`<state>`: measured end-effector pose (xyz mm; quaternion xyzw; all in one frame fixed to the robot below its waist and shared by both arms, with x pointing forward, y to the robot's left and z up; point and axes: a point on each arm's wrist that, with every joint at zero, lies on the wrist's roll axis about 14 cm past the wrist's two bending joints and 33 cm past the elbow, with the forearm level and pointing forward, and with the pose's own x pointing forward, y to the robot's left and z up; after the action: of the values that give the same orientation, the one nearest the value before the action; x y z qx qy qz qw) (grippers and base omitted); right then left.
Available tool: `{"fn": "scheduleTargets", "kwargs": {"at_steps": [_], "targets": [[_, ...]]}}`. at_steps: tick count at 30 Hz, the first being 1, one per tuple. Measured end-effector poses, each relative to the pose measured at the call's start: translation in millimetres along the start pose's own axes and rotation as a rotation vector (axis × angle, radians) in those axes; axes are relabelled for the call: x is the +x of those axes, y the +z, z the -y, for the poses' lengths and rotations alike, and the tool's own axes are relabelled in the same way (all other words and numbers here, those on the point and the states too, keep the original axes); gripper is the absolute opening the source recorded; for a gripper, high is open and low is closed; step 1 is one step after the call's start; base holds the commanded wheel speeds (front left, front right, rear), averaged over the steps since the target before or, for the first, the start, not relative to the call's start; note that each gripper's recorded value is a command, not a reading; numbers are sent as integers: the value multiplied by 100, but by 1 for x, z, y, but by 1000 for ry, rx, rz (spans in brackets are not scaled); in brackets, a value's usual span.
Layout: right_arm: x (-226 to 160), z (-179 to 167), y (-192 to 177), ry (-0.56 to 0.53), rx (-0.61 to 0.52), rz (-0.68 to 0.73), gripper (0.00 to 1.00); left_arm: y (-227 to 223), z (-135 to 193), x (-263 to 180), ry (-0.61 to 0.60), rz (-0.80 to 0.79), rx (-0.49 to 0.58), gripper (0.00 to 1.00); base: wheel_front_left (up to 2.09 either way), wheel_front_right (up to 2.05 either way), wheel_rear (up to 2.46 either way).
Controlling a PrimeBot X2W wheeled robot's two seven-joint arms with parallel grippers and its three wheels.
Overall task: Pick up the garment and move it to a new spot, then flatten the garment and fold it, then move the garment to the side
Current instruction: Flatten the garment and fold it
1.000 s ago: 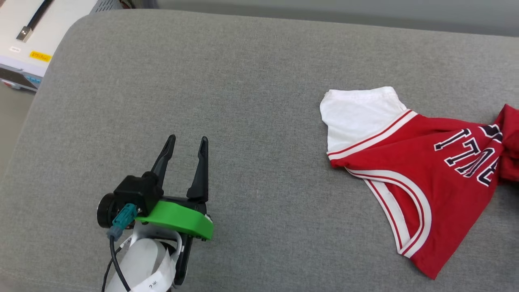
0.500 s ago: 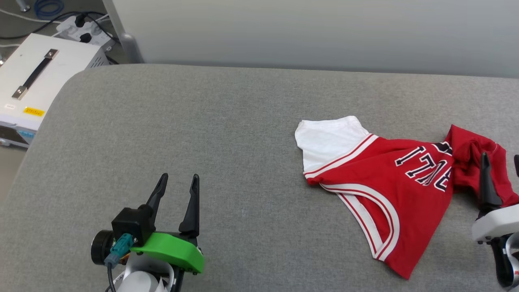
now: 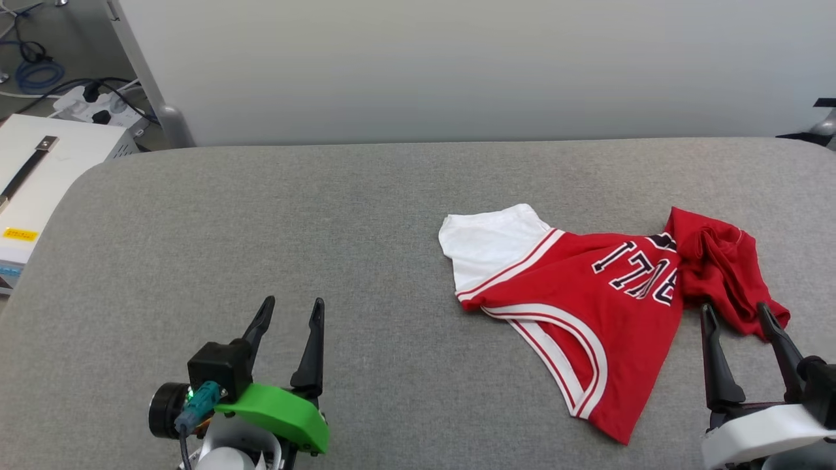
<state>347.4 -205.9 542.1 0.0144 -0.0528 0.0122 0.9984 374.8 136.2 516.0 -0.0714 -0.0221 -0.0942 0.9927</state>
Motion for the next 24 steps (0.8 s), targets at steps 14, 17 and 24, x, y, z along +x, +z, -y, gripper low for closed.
{"fn": "scheduleTargets", "kwargs": {"at_steps": [14,17,24], "targets": [[-5,-7,3,-7,15,-29,100,-25,90,87,-316,-284,6,100,0,0,0],[1,-3,-2,-18,13,-40,100,-43,108,103,-377,-399,32,100,0,0,0],[12,4,-17,-45,26,-65,100,-96,127,125,-473,-646,141,100,0,0,0]]}}
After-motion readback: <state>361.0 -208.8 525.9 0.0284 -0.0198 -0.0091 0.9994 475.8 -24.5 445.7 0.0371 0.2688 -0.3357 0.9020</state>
